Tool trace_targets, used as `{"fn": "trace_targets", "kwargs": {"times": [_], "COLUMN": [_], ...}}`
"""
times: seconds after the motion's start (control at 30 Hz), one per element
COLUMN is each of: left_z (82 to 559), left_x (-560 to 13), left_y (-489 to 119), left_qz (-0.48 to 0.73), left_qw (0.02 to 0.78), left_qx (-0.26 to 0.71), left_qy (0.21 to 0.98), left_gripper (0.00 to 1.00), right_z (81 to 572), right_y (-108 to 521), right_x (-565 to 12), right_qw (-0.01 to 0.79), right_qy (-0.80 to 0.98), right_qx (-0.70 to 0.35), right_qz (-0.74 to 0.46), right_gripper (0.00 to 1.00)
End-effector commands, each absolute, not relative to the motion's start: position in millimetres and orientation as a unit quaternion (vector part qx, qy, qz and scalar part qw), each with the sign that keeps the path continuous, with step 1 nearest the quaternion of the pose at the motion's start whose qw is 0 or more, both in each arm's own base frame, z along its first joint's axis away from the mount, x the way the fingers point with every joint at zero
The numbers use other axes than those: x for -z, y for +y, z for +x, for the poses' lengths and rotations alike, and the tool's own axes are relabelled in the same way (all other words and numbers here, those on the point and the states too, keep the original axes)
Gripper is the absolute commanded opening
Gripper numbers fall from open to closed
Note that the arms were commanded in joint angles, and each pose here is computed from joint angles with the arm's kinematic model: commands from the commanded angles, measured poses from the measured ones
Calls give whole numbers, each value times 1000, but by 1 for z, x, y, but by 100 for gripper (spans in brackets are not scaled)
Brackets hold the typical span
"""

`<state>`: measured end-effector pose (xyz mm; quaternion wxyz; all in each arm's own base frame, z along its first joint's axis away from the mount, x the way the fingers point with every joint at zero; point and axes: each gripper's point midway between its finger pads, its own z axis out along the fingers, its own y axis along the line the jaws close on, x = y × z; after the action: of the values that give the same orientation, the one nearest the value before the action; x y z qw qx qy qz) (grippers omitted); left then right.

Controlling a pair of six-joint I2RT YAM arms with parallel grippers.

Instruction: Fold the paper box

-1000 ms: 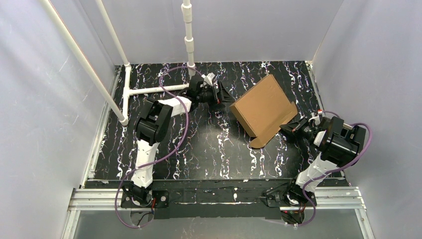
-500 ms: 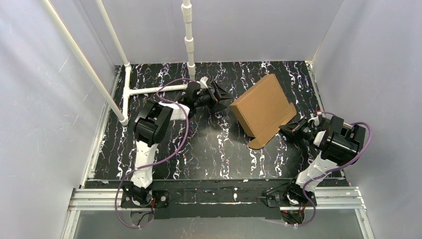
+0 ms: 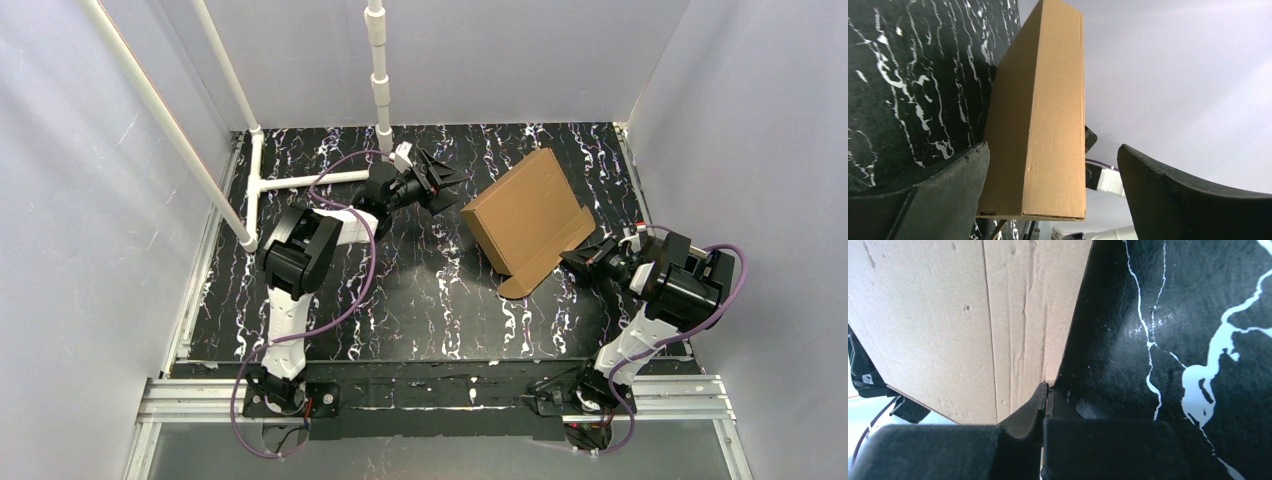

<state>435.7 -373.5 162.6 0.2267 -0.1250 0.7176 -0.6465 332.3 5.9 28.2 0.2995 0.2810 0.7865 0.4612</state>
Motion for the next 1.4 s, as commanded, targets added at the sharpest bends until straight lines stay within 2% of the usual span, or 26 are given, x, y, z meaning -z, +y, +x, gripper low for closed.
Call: {"fn": "trace_targets", "kwargs": {"times": [0.0,0.2,0.6,0.77,1.37], "left_z": [417,397,372,360,348], "left_x": [-195,-186,-192,-177,-143], "left_y": [-390,-399,-404,-409,-452], "left_qz": [-45,-7,48,68,98], "left_qw": [230,213,230,233,397], "left_qx": [677,675,669,647,506], "left_qy": [698,707,705,723,760], "left_gripper": [98,98,98,98,98], "right_z": [338,338,340,341,342], "right_y": [2,2,2,2,3], "right_x": [-22,-21,-23,-25,-26], "right_qw": [303,302,300,301,296], "right_qy": [790,790,787,785,778], "right_qx": [-452,-453,-457,-459,-469], "right_qz": [281,283,287,286,294], "right_gripper": [1,1,1,1,1]}}
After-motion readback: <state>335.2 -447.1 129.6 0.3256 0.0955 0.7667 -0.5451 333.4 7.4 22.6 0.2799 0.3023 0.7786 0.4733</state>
